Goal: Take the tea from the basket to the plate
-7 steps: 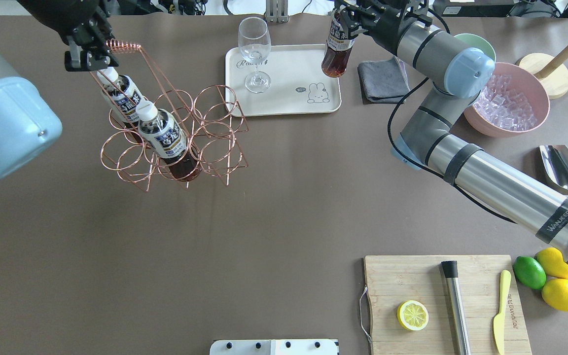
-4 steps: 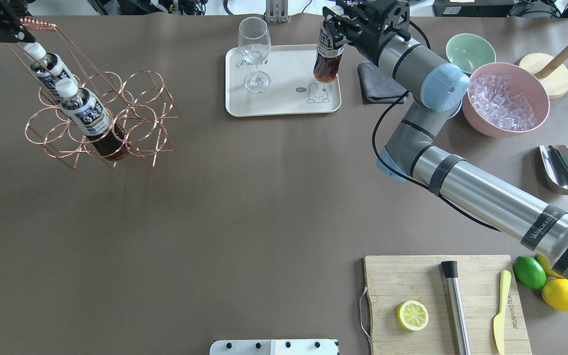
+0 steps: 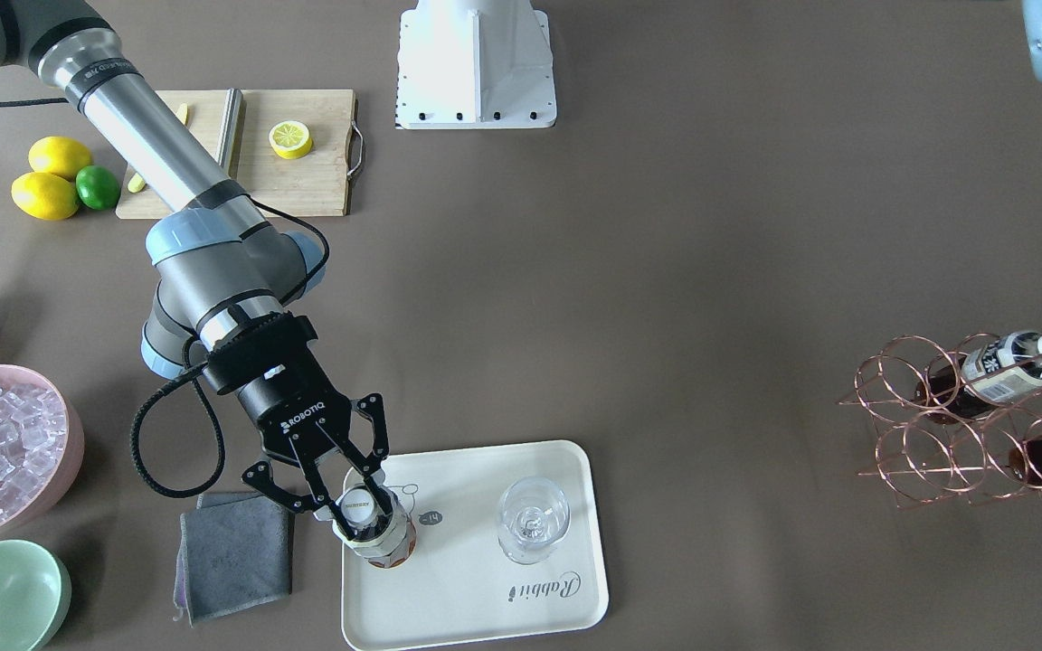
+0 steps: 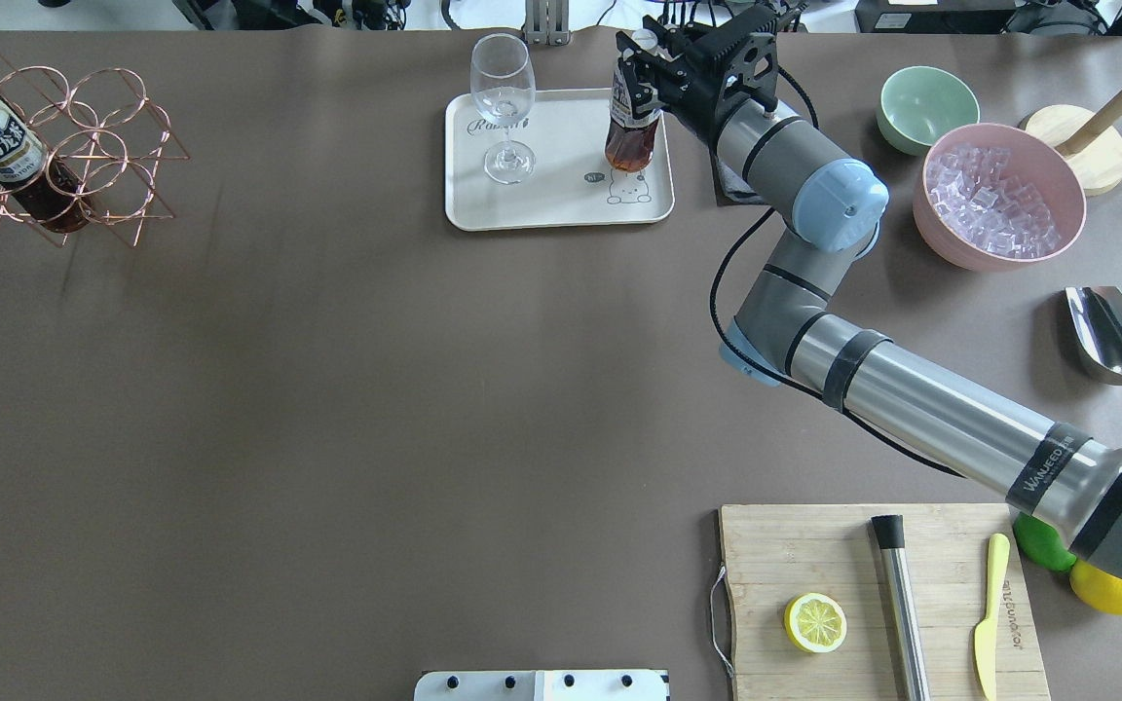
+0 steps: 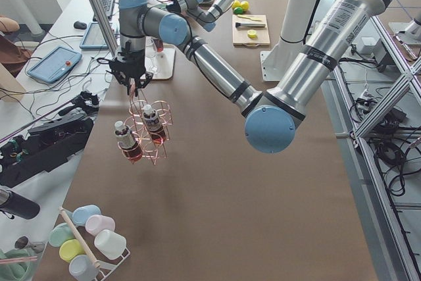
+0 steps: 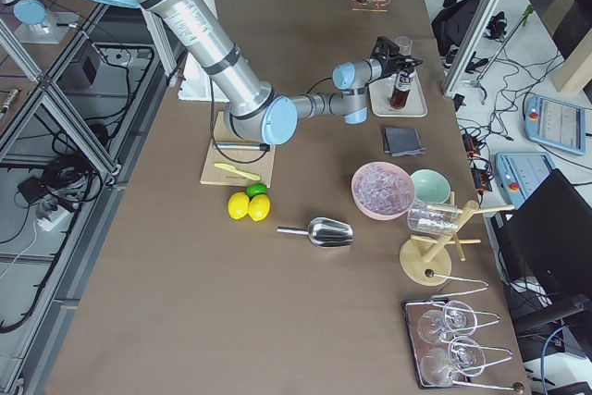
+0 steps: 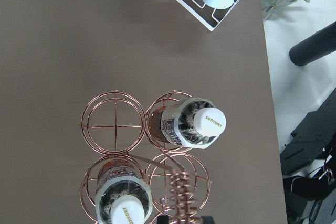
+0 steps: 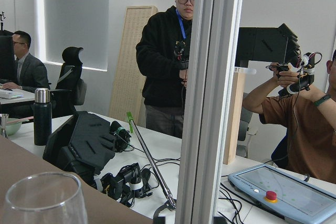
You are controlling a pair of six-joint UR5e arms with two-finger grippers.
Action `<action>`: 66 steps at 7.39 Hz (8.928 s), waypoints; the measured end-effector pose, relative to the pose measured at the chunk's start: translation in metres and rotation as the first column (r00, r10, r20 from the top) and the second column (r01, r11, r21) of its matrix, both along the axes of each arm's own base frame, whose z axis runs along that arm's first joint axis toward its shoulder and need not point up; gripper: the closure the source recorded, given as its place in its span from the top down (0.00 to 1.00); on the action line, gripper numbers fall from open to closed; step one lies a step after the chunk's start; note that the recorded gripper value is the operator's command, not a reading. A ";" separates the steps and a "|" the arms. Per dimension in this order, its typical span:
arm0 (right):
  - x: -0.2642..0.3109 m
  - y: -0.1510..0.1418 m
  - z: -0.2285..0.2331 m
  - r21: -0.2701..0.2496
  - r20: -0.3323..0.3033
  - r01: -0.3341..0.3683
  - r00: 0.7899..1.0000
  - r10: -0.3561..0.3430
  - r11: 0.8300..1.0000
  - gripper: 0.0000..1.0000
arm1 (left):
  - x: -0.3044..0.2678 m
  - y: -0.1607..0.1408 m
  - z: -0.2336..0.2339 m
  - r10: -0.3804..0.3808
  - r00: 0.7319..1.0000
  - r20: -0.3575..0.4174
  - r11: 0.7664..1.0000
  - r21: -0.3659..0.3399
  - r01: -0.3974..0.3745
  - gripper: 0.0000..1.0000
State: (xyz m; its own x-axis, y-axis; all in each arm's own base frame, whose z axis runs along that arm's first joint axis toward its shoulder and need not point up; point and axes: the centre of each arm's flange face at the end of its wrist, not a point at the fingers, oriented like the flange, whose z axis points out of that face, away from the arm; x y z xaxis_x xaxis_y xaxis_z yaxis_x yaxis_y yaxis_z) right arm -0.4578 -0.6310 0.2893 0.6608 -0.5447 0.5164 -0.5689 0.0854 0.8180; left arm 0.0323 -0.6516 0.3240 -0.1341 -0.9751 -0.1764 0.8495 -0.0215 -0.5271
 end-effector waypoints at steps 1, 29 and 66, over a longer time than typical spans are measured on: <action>-0.006 0.005 0.000 0.003 -0.002 -0.005 1.000 0.005 1.000 0.00 | -0.016 -0.024 0.034 -0.014 1.000 0.007 1.000 -0.005 0.014 0.00; 0.154 0.004 0.039 -0.121 -0.461 0.676 0.610 -0.645 0.727 0.99 | -0.111 0.153 0.237 0.645 0.758 0.099 0.660 0.428 -0.618 0.98; 0.495 0.150 0.365 -0.990 0.106 0.140 0.790 -0.603 0.009 0.99 | -0.111 0.234 0.303 0.838 0.367 0.403 0.089 0.563 -0.822 0.98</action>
State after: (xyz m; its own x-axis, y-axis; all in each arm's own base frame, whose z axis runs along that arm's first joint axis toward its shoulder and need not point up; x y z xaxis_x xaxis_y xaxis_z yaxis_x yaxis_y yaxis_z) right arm 0.0374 -0.4812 0.6539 0.7543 0.0080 0.6565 0.0503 0.9963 -0.0699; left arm -0.0785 -0.4175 0.6275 0.6754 -0.1047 -0.7300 0.0999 0.9937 -0.0501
